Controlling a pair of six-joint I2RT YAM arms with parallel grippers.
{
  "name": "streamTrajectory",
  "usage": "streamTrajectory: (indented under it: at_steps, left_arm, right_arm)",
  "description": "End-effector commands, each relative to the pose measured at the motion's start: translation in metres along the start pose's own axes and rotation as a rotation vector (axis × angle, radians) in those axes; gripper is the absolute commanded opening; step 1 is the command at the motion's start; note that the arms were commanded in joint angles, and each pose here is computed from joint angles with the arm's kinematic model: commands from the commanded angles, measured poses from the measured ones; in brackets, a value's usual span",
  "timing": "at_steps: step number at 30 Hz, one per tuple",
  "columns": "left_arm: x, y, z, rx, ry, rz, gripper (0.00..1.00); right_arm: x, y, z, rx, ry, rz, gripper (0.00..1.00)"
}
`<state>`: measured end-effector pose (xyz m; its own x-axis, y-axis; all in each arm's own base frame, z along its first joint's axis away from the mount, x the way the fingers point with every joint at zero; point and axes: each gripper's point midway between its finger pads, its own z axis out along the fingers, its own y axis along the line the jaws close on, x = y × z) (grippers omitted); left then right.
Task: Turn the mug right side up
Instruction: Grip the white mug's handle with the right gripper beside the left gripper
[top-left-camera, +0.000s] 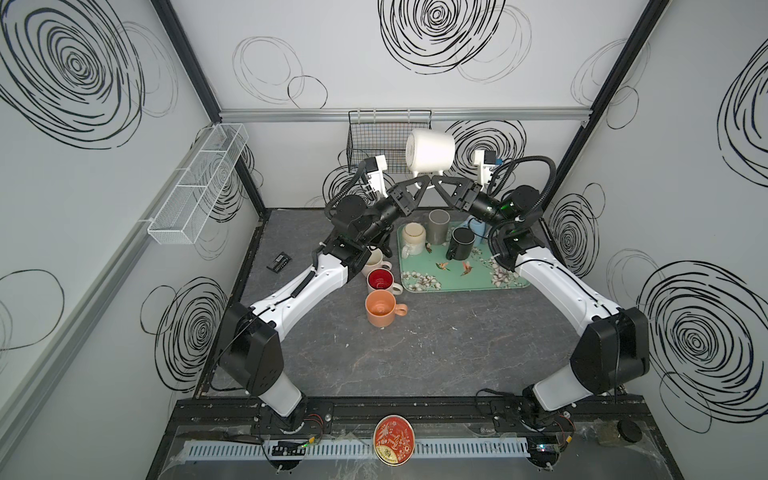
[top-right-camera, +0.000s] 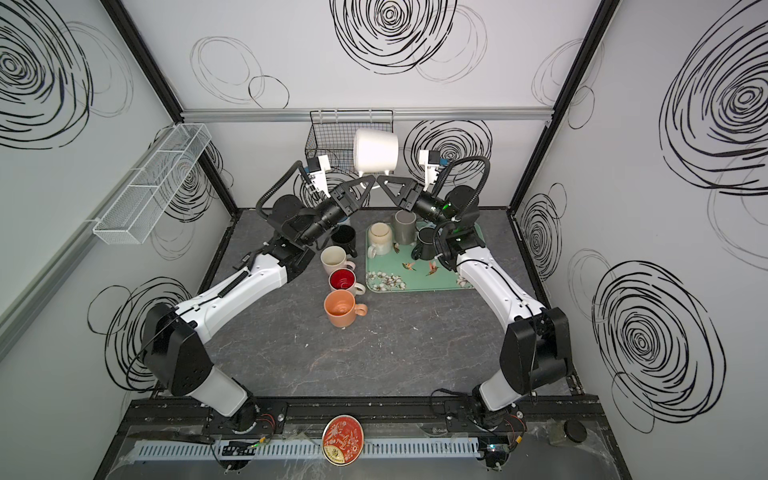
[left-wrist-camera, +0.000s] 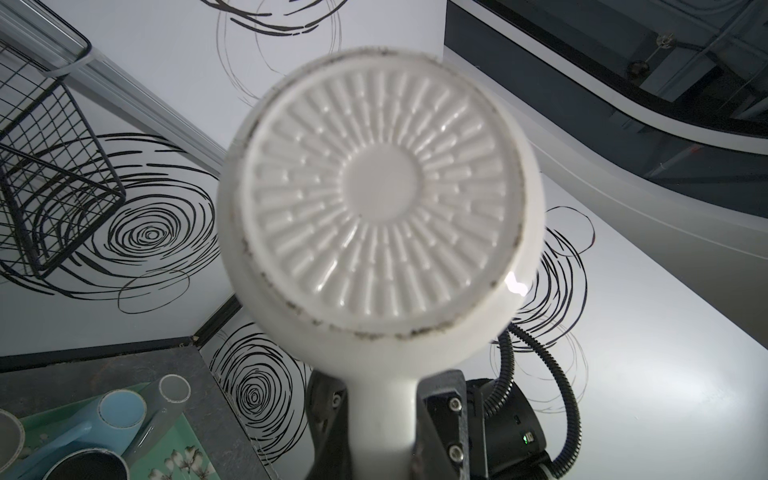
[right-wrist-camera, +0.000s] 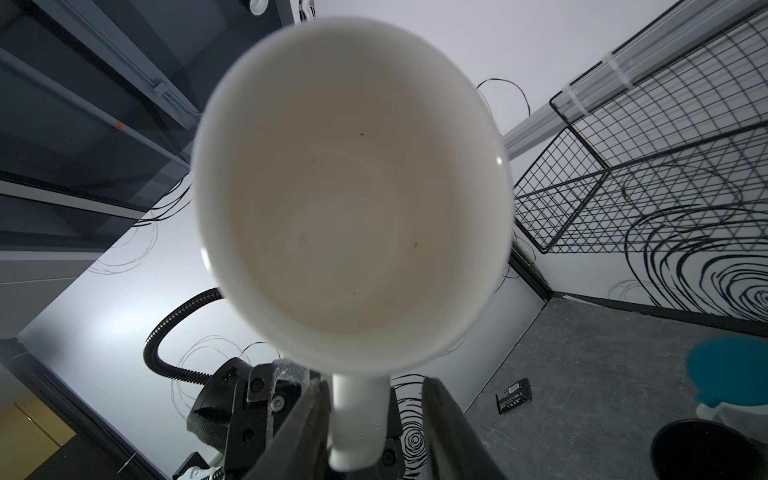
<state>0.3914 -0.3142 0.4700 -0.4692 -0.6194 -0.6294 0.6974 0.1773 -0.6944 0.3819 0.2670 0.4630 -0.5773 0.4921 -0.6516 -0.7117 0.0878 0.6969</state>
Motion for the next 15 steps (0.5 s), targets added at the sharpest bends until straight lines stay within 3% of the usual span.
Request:
streamTrajectory:
  at_steps: [1, 9, 14, 15]
  left_arm:
    - [-0.029, -0.071, 0.0, 0.2, -0.078, 0.115, 0.0]
    - [0.006, -0.071, 0.014, 0.15, 0.07, 0.201, 0.0]
    - [0.005, -0.066, 0.009, 0.159, 0.065, 0.172, 0.0]
    - [0.005, -0.065, 0.008, 0.157, 0.063, 0.165, 0.0]
  right_arm:
    - [-0.012, 0.019, -0.003, -0.033, -0.038, -0.039, 0.38]
    - [-0.009, 0.023, 0.002, -0.069, -0.002, -0.017, 0.33]
    - [-0.014, 0.028, -0.007, -0.115, -0.024, -0.012, 0.0]
    - [-0.014, 0.03, -0.009, -0.121, -0.029, -0.014, 0.0]
